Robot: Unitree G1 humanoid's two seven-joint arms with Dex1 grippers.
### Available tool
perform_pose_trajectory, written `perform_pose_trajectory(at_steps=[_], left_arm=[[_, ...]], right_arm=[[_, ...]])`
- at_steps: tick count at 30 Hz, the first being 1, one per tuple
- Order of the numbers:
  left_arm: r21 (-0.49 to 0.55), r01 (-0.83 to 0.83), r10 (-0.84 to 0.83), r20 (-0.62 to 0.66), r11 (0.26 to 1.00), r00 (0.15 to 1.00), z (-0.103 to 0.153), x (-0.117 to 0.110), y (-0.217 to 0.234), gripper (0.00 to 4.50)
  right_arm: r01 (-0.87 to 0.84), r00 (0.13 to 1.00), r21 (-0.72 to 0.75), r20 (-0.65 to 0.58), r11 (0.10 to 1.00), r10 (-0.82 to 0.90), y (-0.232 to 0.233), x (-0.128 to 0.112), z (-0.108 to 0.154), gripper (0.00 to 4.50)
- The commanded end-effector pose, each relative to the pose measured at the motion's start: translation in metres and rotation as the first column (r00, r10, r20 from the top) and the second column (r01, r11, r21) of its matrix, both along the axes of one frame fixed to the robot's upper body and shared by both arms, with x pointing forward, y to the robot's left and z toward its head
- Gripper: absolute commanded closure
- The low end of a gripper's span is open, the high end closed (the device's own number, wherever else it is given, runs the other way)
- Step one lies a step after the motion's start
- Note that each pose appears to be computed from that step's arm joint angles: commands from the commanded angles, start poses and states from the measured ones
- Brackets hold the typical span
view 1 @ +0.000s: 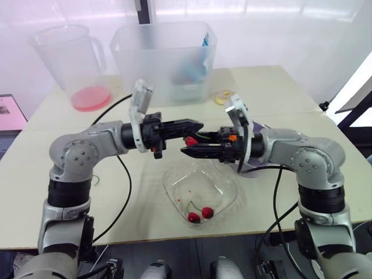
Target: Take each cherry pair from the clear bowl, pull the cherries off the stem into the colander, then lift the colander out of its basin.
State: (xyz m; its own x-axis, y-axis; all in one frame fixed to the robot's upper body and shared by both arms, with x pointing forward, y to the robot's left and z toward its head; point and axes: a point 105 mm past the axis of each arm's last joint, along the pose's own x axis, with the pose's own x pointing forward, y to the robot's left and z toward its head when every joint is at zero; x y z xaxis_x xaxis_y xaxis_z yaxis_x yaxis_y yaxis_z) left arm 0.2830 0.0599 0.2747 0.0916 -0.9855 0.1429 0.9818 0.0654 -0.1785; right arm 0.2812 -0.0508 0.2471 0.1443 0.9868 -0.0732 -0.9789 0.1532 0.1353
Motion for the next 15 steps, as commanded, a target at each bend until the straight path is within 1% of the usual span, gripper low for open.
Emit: perform_pose_trajectory(at_steps=[1, 4, 7, 8, 9, 15], left_arm=[[-0.003, -0.004, 0.005, 0.056, 1.0, 0.998, 0.0082, -0.0036, 0.0003, 4.5], [-0.003, -0.005, 0.005, 0.056, 1.0, 0.998, 0.0076, -0.0035, 0.0003, 4.5], [-0.002, -0.003, 0.003, 0.055, 1.0, 0.998, 0.0063, -0.0042, 0.0001, 4.5], [-0.001, -0.003, 0.004, 0.055, 1.0, 0.998, 0.0059, -0.0042, 0.0, 4.5], [0.0, -0.004, 0.004, 0.055, 1.0, 0.999, 0.0056, -0.004, 0.0, 4.5], [0.003, -0.005, 0.005, 0.053, 1.0, 0.999, 0.0046, -0.0039, 0.0011, 4.5]], right_arm=[[-0.021, 0.999, 0.007, 0.048, 1.0, 0.02, 0.0011, -0.0033, 0.0102, 1.8], [-0.021, 0.999, 0.008, 0.046, 1.0, 0.021, 0.0006, -0.003, 0.0106, 1.8], [-0.02, 0.999, 0.012, 0.041, 1.0, 0.02, 0.0003, -0.0028, 0.0107, 2.53], [-0.02, 0.999, 0.011, 0.041, 1.0, 0.019, 0.0003, -0.0027, 0.0105, 3.05], [-0.019, 0.999, 0.008, 0.043, 1.0, 0.018, 0.0005, -0.0025, 0.0103, 3.43], [-0.014, 0.999, -0.002, 0.04, 1.0, 0.015, -0.0001, -0.0022, 0.0088, 3.43]])
